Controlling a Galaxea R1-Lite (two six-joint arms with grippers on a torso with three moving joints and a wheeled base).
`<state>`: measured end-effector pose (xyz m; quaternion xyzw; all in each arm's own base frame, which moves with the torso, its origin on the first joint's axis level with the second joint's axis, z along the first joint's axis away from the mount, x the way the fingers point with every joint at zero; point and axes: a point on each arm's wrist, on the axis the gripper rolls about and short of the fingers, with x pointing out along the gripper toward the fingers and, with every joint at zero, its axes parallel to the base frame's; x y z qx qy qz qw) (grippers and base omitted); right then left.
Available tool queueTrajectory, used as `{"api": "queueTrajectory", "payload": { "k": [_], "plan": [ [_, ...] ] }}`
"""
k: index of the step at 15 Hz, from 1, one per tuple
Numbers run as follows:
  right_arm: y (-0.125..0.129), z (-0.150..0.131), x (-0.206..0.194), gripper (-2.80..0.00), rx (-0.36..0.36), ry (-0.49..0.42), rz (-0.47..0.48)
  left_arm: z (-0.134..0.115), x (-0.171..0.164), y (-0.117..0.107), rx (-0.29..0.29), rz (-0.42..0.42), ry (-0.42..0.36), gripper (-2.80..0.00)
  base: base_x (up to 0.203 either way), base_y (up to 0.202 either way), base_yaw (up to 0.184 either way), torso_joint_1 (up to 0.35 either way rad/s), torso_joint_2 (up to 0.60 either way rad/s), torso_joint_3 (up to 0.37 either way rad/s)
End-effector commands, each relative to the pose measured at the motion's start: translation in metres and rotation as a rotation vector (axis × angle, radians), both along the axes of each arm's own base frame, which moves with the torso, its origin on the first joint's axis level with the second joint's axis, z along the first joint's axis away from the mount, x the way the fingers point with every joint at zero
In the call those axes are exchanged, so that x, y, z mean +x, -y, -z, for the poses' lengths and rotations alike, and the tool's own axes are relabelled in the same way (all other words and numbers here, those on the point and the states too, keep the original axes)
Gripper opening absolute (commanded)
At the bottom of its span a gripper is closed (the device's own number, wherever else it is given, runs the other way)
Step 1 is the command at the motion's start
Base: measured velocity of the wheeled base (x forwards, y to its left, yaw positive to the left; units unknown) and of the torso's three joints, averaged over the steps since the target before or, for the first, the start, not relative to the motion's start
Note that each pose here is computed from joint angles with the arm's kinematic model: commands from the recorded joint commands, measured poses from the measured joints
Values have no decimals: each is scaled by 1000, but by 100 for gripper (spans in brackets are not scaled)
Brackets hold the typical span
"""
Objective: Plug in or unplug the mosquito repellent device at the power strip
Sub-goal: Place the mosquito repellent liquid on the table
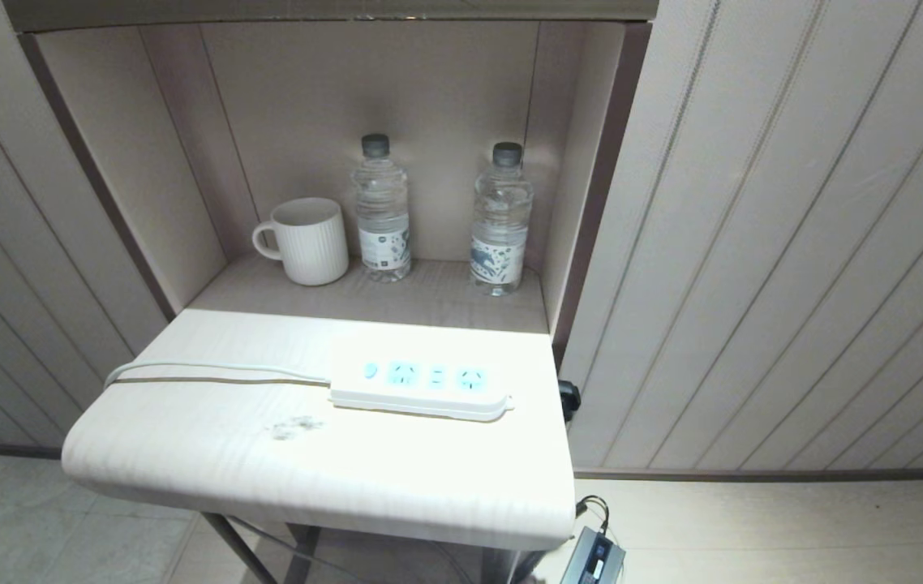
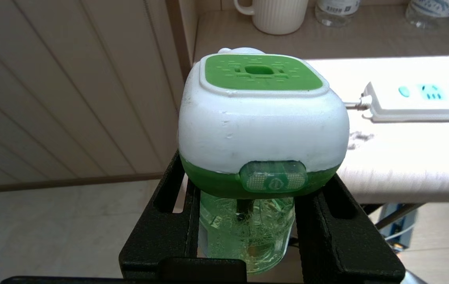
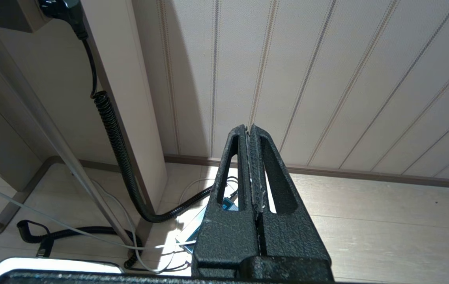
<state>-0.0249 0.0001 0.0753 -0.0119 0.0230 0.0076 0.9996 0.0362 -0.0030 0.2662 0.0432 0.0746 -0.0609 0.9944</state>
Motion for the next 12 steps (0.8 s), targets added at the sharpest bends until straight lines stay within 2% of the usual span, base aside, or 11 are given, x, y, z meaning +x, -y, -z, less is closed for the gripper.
{"api": "queueTrajectory", "payload": {
  "k": [1, 2, 4, 7, 10, 12],
  "plan": [
    [0, 0, 0, -280, 0, 0, -1, -4, 42, 2, -23, 5, -106, -280, 0, 0, 0, 0, 0, 0],
    [0, 0, 0, -280, 0, 0, -2, -10, 55, 2, -44, 8, -103, -280, 0, 0, 0, 0, 0, 0],
    [0, 0, 0, -280, 0, -1, -1, -22, 66, 6, -68, 42, -39, -280, 0, 0, 0, 0, 0, 0],
    [0, 0, 0, -280, 0, 0, -1, -28, 88, 17, -68, 112, -12, -280, 0, 0, 0, 0, 0, 0],
    [0, 0, 0, -280, 0, 0, -1, -9, 107, 34, -72, 202, 34, -280, 0, 0, 0, 0, 0, 0],
    [0, 0, 0, -280, 0, -1, -2, 6, 125, 39, -73, 198, 68, -280, 0, 0, 0, 0, 0, 0]
  ]
}}
